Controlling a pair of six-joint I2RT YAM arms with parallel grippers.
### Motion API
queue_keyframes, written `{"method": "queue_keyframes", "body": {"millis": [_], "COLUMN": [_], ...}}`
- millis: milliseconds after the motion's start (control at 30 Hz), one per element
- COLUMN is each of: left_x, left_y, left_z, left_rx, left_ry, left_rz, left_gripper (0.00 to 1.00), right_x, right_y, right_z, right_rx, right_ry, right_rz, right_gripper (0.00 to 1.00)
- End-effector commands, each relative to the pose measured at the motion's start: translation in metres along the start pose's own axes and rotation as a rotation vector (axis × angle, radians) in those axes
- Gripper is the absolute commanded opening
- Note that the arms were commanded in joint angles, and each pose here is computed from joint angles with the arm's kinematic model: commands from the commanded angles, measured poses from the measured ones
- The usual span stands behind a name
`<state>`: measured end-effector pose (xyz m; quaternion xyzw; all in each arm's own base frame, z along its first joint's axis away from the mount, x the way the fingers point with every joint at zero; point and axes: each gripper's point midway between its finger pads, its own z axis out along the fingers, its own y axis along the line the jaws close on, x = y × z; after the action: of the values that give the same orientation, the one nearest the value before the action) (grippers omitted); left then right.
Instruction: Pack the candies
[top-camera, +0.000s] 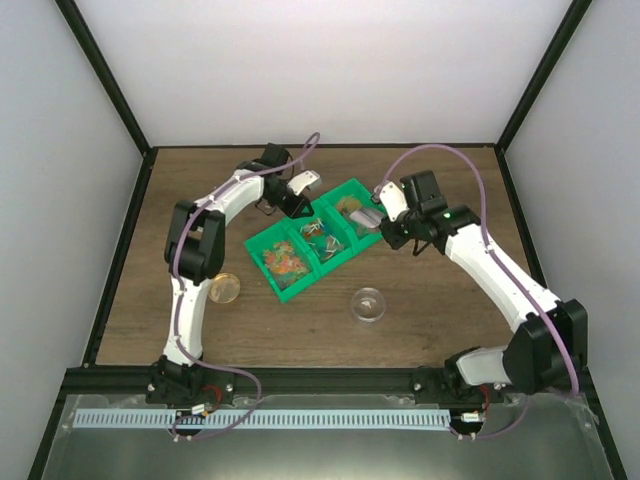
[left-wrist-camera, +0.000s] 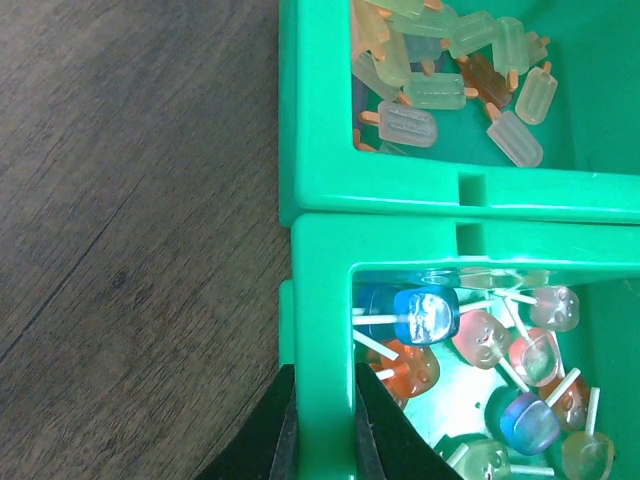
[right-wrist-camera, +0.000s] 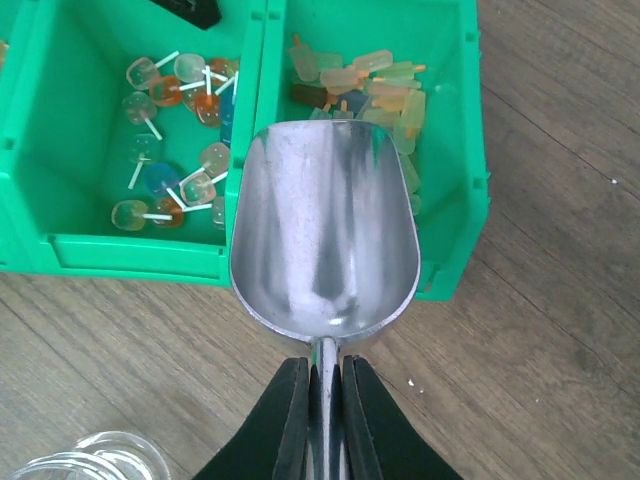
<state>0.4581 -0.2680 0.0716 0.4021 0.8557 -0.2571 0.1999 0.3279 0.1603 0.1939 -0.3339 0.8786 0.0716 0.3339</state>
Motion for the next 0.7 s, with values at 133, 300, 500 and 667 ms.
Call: {"method": "queue_keyframes", "body": {"millis": [133, 300, 500, 667], "left_x": [-0.019, -0.025, -0.022, -0.014], "left_y": [-0.008, -0.005, -0.01, -0.02], "left_z": [-0.009, -0.015, -0.018, -0.012], "left_rx": [0.15, 0.105, 0.086, 0.138], "left_ry": [-0.123, -0.152, -0.174, -0.169], "left_rz": [-0.086, -0.089, -0.077, -0.101], "left_gripper": [0.04, 0.04, 0.04, 0.04], "right_x": [-0.01, -0.015, -0.016, -0.009], "right_y": [-0.013, -0.027, -0.033, -0.032], "right_z": [0.014, 0.03, 0.045, 0.051], "right_rx": [0.012, 0.046, 0.037, 0.014], "right_ry": [0.073, 0.162, 0.255, 0.324], "right_rz": [-0.027, -0.014, -0.026, -0.04], "right_gripper": [0.01, 0.01, 0.01, 0.01]}}
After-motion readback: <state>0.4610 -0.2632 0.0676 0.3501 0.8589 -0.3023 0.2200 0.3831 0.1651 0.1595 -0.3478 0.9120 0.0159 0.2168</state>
